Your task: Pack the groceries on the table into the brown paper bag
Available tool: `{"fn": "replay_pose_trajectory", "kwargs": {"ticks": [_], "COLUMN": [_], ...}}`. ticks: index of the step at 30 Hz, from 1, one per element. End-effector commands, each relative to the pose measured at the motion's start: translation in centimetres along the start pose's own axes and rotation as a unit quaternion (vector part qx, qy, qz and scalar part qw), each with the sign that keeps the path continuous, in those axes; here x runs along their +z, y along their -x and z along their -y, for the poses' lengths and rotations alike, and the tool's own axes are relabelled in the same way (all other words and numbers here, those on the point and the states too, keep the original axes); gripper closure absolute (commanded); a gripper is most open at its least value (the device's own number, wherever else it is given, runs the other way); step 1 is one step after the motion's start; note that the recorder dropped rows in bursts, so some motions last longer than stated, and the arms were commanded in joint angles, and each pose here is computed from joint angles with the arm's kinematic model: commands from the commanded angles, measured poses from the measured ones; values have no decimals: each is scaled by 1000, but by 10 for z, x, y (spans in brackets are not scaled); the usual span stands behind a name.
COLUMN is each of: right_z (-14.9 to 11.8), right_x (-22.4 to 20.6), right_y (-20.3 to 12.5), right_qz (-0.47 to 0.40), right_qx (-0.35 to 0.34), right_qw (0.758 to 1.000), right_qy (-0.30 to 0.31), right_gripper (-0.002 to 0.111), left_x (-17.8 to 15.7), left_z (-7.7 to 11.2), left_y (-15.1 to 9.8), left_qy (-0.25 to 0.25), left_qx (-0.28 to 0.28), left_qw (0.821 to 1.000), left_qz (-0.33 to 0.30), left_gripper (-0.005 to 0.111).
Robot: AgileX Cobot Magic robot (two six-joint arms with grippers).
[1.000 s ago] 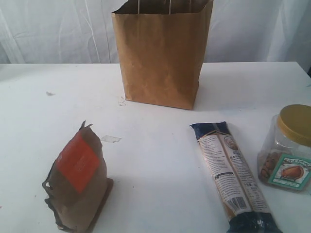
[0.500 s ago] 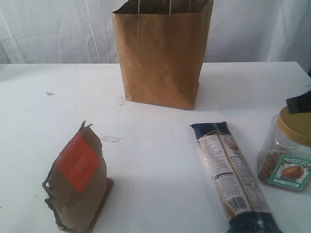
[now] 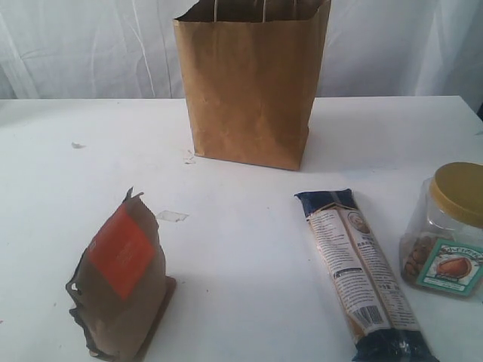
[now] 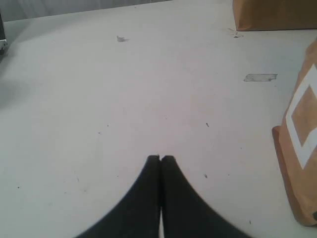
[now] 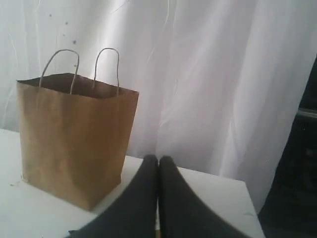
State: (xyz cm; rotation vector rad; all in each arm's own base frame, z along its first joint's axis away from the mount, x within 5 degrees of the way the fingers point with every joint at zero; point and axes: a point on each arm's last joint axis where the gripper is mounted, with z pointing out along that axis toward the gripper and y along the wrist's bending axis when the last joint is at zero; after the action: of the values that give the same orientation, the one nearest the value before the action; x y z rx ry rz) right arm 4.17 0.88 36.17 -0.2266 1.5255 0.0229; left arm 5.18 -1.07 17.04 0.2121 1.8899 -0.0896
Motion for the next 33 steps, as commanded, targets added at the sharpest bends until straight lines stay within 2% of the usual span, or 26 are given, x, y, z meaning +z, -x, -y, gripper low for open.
{"fn": "replay_pose_trajectory", "kwargs": {"ticks": [1, 7, 13, 17, 20, 22, 26, 27, 29, 33], "right_z": [-8, -14, -11, -4, -1, 1, -4, -5, -8, -10], "right_x": [-21, -40, -46, -30, -21, -15, 1, 3, 8, 9], "right_y": [-24, -38, -38, -36, -45, -67, -118, -122, -140, -158], "right_qz": [-19, -65, -46, 105, 250, 288, 198, 177, 76, -29], "right_qx": [54, 68, 48, 24, 30, 64, 53, 51, 57, 34], "right_qw": [998, 995, 998, 994, 965, 951, 974, 978, 992, 996], "right_qy": [19, 40, 24, -31, -73, -89, -96, -95, -83, -76], "right_gripper": [108, 108, 108, 108, 108, 108, 108, 108, 108, 108], "left_x": [0, 0, 0, 0, 0, 0, 0, 0, 0, 0], "left_z": [0, 0, 0, 0, 0, 0, 0, 0, 0, 0], "left_y": [-1, -1, -1, -1, -1, -1, -1, -1, -1, -1], "left_qy": [-3, -3, -3, -3, -3, -3, -2, -2, -2, -2], "left_qx": [1, 1, 1, 1, 1, 1, 0, 0, 0, 0], "left_qw": [1000, 1000, 1000, 1000, 1000, 1000, 1000, 1000, 1000, 1000], "left_qz": [1, 1, 1, 1, 1, 1, 0, 0, 0, 0], "left_gripper": [107, 107, 107, 107, 107, 107, 107, 107, 107, 107]}}
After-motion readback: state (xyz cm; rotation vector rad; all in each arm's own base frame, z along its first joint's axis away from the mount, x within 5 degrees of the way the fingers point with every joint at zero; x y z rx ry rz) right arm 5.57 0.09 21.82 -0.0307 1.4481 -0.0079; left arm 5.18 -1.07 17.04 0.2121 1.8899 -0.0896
